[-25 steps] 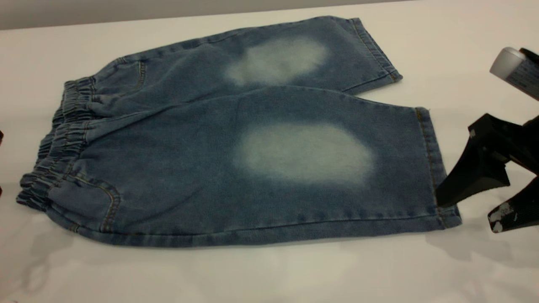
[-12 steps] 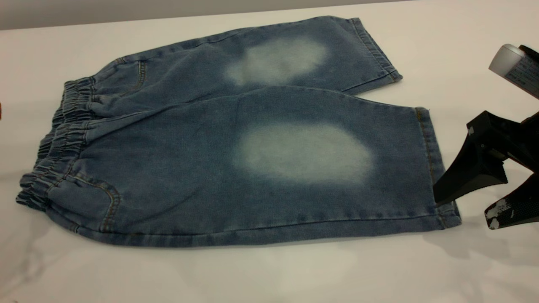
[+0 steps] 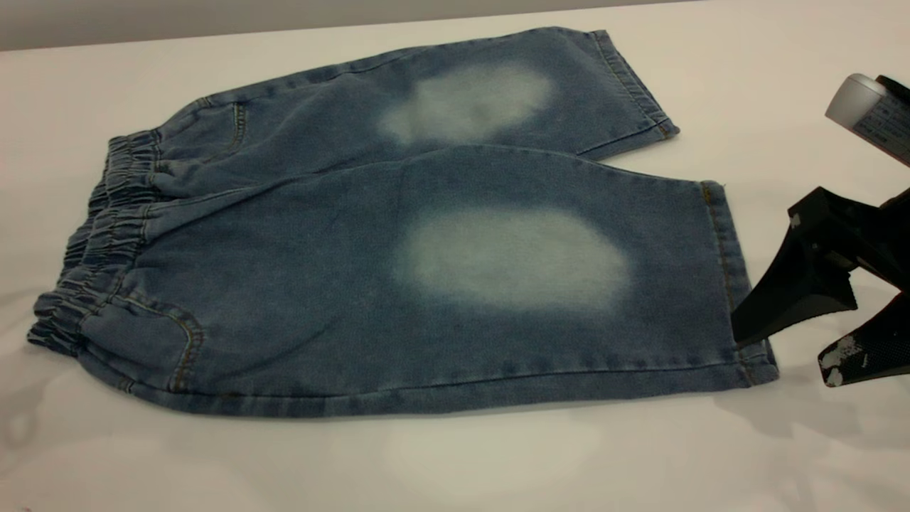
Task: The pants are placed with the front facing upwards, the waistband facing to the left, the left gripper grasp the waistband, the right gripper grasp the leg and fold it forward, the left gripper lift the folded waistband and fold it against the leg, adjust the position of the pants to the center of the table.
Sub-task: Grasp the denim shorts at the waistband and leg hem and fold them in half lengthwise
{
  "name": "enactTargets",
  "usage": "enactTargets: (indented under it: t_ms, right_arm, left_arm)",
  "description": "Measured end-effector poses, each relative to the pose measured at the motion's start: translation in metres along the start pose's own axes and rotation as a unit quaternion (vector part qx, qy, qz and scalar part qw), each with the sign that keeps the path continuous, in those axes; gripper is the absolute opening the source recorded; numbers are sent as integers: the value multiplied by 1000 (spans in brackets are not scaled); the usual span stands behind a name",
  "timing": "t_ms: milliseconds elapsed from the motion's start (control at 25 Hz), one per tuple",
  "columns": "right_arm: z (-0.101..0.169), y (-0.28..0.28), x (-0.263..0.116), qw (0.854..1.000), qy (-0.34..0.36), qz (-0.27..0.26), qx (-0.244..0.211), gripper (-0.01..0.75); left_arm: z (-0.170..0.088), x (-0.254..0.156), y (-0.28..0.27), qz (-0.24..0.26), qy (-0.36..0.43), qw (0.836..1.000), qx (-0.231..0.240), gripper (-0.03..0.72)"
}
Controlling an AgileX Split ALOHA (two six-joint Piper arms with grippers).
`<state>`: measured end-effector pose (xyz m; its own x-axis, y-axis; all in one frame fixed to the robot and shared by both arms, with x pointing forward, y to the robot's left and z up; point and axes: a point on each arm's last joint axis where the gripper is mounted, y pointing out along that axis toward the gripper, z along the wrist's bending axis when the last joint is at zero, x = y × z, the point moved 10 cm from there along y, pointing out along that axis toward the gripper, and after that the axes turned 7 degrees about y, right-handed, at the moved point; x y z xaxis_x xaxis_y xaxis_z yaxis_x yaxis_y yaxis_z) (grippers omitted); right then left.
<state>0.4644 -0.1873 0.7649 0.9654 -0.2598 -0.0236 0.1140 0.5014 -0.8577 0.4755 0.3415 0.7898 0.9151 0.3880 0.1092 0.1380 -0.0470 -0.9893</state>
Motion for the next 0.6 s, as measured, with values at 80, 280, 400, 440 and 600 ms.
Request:
enactTargets:
  t_ms: [80, 280, 400, 440, 600]
  right_arm:
    - [0, 0, 0, 1000, 0, 1, 1, 525]
    - [1, 0, 0, 1000, 0, 1, 1, 525]
    - [1, 0, 0, 1000, 0, 1, 1, 525]
    - [1, 0, 0, 1000, 0, 0, 1, 525]
    - [1, 0, 0, 1000, -1, 0, 1, 525]
  left_arm:
    - [-2, 1, 3, 3, 10, 1000, -16, 465]
    - [-18, 9, 8, -11, 50, 997, -63, 465]
    - [-24, 14, 16, -21, 54, 995, -79, 465]
    - [-26, 13, 19, -18, 54, 995, -84, 465]
    - [-24, 12, 31, -13, 54, 995, -82, 465]
